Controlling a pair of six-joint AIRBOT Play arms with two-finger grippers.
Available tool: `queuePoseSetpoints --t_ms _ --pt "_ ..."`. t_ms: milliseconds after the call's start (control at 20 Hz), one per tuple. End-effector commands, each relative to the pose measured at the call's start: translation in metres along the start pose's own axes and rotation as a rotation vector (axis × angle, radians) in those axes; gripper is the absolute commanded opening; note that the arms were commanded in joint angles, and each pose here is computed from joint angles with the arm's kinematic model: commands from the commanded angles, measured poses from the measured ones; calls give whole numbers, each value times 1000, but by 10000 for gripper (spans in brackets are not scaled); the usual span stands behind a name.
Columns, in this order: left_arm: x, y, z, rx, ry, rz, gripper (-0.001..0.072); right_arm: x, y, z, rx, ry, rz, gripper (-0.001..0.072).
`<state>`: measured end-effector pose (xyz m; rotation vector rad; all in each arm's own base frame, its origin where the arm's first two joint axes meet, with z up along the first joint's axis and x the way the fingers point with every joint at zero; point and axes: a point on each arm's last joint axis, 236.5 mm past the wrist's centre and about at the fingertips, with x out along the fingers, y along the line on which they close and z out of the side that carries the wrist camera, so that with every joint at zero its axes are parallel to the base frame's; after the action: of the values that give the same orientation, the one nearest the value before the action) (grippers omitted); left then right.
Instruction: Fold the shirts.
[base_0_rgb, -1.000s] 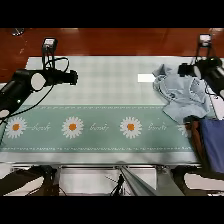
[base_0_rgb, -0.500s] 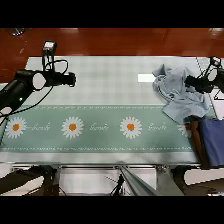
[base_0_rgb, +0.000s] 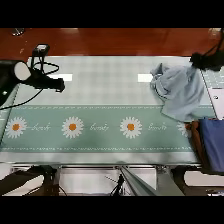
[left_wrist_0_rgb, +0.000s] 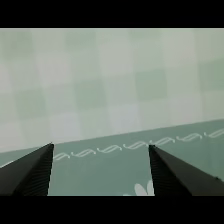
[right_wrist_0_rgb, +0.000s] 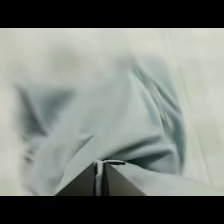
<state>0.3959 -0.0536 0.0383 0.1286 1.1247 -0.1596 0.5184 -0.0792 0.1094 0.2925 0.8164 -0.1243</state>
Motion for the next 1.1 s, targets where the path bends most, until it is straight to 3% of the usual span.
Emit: queuePoseSetpoints --t_ms 0,150,300,600,850,1050 --pt "-49 -20 -17 25 16 -103 703 -133 69 86 -118 -305 120 23" --pt "-103 -52 -21 19 -124 -223 703 -249 120 119 -200 -538 209 23" --pt "-126 -61 -50 7 -180 -244 703 -343 159 124 -283 -709 291 23" --pt "-109 -80 -87 -159 -207 -334 704 -437 221 84 -427 -822 485 22" --pt "-88 -88 -91 -216 -206 -377 704 -420 294 -1 -580 -579 711 22" --pt "-88 -86 -84 -224 -237 -371 703 -323 350 -112 -647 -165 776 23"
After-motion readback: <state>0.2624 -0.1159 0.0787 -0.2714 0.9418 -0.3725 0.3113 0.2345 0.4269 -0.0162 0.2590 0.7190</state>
